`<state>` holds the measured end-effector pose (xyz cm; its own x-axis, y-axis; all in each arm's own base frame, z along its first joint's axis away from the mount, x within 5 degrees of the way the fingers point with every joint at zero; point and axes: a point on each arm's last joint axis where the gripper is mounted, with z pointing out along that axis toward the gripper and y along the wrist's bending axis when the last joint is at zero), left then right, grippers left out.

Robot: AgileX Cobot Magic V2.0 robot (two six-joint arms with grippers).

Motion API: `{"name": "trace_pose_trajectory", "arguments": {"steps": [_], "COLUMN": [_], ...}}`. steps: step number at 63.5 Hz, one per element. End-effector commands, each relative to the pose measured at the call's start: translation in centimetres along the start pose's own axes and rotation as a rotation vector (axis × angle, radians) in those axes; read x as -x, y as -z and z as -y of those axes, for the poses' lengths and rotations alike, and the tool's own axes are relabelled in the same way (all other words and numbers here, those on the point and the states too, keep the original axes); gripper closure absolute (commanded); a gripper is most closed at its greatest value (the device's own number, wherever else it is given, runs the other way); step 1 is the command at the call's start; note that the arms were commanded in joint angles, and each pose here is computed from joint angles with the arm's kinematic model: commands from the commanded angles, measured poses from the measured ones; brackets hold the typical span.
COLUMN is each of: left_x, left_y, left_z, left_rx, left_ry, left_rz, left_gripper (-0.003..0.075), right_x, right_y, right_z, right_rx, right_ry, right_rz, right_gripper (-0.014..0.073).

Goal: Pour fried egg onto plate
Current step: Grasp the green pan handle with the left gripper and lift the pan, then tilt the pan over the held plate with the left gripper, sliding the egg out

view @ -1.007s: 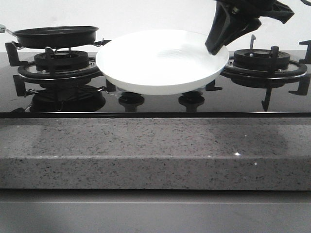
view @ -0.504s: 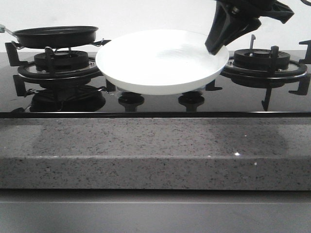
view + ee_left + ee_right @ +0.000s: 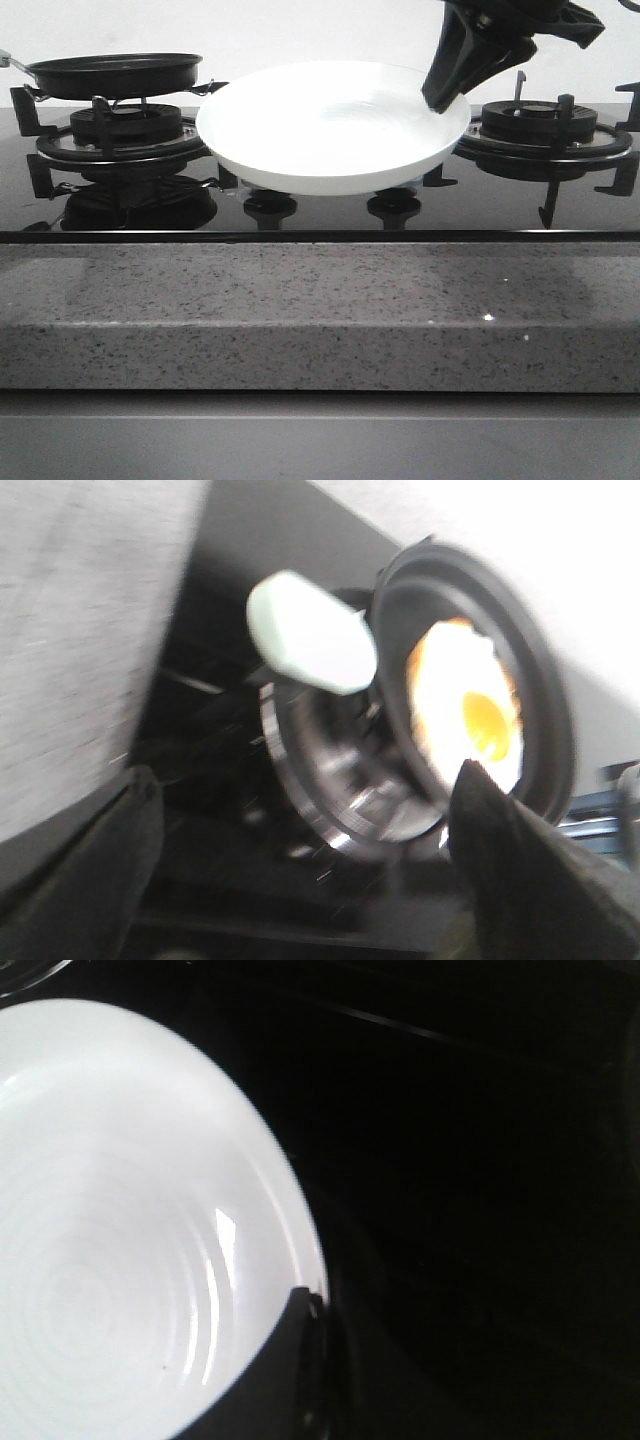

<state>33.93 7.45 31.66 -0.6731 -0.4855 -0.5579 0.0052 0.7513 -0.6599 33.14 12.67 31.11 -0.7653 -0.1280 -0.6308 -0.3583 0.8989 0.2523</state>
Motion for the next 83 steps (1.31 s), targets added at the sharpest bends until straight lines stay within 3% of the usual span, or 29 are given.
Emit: {"name": "trace_pose_trajectory", "arguments": {"steps": [1,17,37,71,83], "left_x": [2.1,3.9,4.3,4.2,4.5], "left_y": [0.2,-3.1,-5.2,-5.1,-3.9], "left_z": [1.6,0.2,0.3,0.7,2.2], "left_rx": [-0.123,-0.266,-0.336,-0.374,-0.437], "left_ry": [0.03,0.15,0.154,0.149,0.125], "left_rz": [0.088,0.069,0.014,-0.01,0.001], "left_gripper": [0.0155,0.0155,0.017,0.0735,0.0741], "right_x": [1.5,1.5,1.5,1.5,1.5], "right_y": [2.1,2.1,2.1,2.1,2.1], "right_z": [-0.6,-0.6,-0.6,-0.6,-0.6], "right_rx": [0.013,0.013,0.013,0.013,0.013], "right_ry": [0.001,0.001,0.001,0.001,0.001], "right_rz": [0.119,0.119,0.119,0.119,0.119], "right_gripper": [0.0713,0.0713,0.0713,0.0713,0.0713]}}
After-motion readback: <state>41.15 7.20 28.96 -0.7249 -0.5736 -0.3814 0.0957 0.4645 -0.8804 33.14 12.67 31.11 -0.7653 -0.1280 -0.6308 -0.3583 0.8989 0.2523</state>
